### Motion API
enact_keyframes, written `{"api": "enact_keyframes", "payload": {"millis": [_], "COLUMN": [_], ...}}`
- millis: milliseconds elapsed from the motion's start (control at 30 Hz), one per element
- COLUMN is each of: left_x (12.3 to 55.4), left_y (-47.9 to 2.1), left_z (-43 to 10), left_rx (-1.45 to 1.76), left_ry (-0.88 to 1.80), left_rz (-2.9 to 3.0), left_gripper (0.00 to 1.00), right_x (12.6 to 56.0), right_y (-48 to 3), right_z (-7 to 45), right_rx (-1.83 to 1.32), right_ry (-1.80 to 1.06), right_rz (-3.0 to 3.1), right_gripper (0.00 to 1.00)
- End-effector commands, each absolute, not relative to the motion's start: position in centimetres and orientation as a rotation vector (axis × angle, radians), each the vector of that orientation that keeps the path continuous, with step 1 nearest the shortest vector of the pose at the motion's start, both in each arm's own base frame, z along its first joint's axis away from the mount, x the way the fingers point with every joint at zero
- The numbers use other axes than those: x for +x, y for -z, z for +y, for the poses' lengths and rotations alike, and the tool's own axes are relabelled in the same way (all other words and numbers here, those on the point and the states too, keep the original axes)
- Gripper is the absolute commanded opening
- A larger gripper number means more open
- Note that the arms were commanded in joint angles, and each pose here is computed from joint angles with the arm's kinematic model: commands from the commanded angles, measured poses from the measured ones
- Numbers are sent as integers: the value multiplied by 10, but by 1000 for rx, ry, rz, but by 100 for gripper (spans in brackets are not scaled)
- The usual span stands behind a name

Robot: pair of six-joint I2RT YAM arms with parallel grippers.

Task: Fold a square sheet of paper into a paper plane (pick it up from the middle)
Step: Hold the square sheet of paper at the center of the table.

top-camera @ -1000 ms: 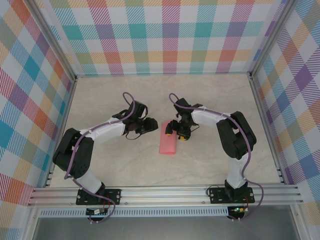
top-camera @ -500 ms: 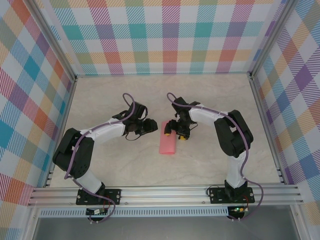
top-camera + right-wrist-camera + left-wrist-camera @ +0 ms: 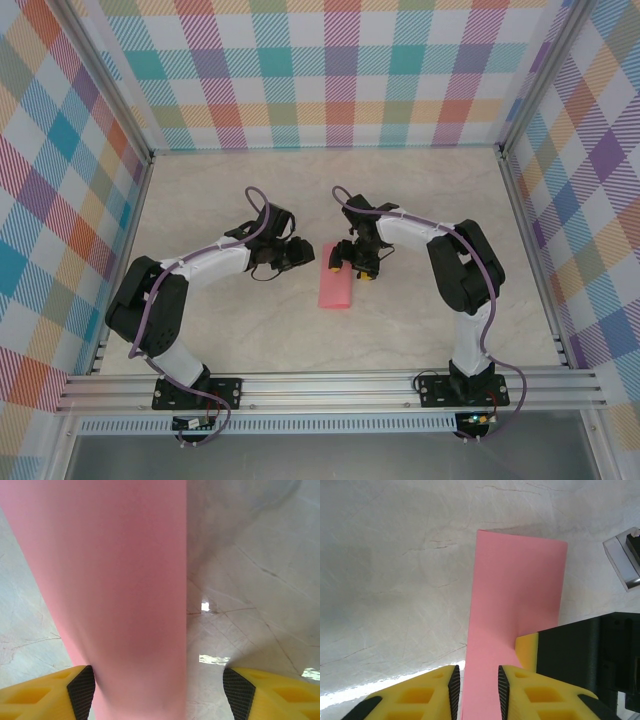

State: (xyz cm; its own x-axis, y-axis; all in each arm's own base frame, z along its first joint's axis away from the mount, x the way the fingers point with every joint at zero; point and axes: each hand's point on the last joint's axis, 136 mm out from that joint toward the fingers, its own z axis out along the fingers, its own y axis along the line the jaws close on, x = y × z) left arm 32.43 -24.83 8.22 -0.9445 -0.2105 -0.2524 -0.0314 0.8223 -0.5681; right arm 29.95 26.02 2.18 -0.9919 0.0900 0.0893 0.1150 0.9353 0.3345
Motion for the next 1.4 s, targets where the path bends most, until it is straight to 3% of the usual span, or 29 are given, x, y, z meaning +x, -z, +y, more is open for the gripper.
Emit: {"api": "enact_keyframes", "payload": {"millis": [0, 667, 1133, 1367], "left_x": [325, 329, 327, 327], "left_y": [-74, -55, -48, -41], "left_z": [-251, -273, -273, -279], "left_rx": [-214, -272, -293, -301], "left_ry": [870, 1018, 1025, 1050], "left_rz": [2713, 2745, 2756, 2775], "left_gripper": [27, 17, 15, 0], "right_x": [291, 288, 284, 283], "right_y": [20, 31, 37, 41], "right_z": [234, 224, 222, 222], "right_rx": [-210, -261, -253, -253], "right_ry": [294, 213, 183, 170], "right_rz": [-3009, -3006, -2999, -2992], "right_gripper": [73, 72, 71, 71]}}
